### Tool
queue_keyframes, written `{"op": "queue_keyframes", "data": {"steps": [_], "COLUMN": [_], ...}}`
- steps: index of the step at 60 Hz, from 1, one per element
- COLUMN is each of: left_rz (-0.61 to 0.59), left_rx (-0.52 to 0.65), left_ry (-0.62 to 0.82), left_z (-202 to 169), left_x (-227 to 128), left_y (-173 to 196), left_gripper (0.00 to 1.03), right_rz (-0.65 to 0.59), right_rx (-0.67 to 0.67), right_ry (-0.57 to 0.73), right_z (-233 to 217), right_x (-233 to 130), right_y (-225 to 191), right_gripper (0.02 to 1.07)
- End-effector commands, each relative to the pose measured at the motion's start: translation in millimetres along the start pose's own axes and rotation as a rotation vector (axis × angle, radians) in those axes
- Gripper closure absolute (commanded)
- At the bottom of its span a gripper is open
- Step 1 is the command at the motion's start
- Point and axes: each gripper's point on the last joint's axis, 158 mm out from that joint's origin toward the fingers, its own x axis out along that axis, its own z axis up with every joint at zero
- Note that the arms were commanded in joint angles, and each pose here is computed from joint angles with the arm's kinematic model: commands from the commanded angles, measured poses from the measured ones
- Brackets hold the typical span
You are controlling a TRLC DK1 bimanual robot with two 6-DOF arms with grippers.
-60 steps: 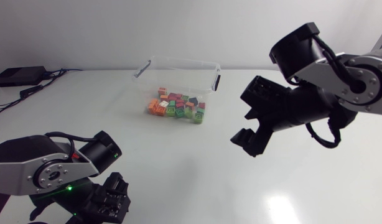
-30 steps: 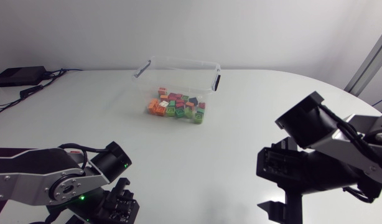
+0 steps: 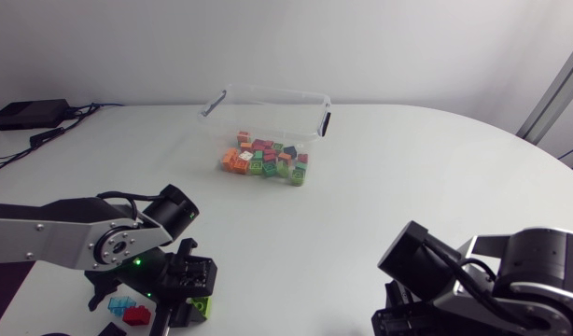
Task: Place the duplo bricks in the container
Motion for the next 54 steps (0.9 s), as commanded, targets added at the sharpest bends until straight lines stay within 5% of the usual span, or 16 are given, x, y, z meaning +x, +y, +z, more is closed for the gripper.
{"op": "queue_keyframes", "data": {"steps": [1,19,46,54], "left_rz": [0.045,0.219,0.266,0.308], "left_rx": [-0.030,-0.086,-0.104,-0.110], "left_ry": [-0.018,-0.114,-0.150,-0.178], "left_z": [6,27,38,46], "left_x": [-9,-59,-76,-91], "left_y": [17,70,80,90], "left_gripper": [0.94,0.93,0.94,0.94], "right_rz": [0.048,0.122,0.107,0.120], "right_rx": [-0.042,-0.095,-0.056,-0.053], "right_ry": [0.030,0.053,0.031,0.038], "right_z": [-7,-7,3,0], "right_x": [14,35,34,37], "right_y": [14,33,-1,-5], "right_gripper": [0.06,0.08,0.08,0.29]}}
